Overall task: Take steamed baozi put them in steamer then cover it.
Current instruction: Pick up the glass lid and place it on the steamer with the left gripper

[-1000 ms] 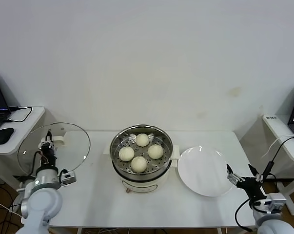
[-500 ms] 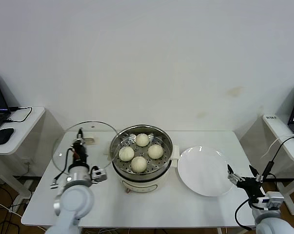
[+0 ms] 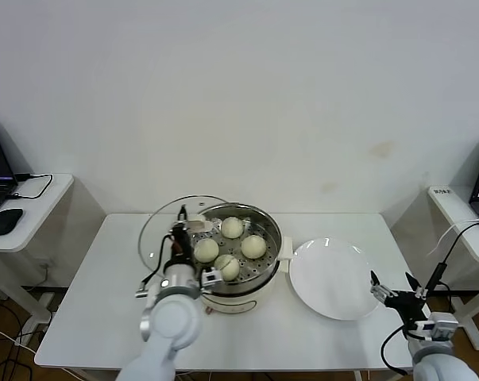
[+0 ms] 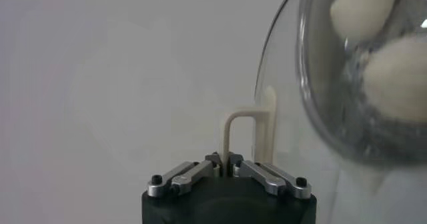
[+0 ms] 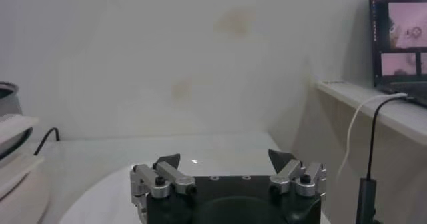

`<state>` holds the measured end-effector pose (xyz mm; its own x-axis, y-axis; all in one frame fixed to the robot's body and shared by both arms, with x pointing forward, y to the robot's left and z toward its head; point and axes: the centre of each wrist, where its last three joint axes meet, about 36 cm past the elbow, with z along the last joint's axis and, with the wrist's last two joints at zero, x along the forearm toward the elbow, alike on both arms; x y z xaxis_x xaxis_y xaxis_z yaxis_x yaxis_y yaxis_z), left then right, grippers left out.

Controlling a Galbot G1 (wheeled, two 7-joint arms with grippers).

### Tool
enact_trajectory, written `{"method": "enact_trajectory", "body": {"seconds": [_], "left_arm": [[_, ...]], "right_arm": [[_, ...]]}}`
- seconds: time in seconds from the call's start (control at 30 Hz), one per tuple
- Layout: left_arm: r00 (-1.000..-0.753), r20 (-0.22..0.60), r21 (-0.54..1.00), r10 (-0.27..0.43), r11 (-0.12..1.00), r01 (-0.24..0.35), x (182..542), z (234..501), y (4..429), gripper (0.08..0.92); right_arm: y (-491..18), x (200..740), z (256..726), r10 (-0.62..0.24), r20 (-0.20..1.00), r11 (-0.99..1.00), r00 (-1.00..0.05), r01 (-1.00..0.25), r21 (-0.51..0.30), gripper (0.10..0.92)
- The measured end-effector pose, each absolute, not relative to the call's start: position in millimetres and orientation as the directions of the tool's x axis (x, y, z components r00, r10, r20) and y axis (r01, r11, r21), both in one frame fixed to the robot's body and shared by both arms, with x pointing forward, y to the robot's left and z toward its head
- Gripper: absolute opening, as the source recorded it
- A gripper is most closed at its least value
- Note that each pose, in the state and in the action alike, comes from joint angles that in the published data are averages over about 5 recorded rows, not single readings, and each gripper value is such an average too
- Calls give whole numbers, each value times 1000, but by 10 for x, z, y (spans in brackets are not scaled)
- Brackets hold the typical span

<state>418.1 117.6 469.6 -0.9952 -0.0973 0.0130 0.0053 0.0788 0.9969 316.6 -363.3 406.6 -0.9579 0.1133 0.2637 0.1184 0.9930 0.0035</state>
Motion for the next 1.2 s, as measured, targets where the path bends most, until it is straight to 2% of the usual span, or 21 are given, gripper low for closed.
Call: {"method": "enact_trajectory", "body": {"seconds": [0.27,0.53,0.83,1.2], "left_arm": [[-999,24,995,-41,100,20,4313,4686,765,134],[-998,63,993,-20,101,61,4415,4583,549,134],[-996,89,992,-18,89,88,4452,4488,487,134],[-996,82,995,-17,52,81,4475,4378,496,134]], "right_arm": [[-3685,3184,4046,123,273,992,-954,126,-5,823],[-3693,3229,4000,123,279,992,-952,127,-4,823],[-3677,3273,3962,119,284,992,-951,124,-1,823],[-3679,3264,3938,119,287,992,-951,123,-5,823]]}}
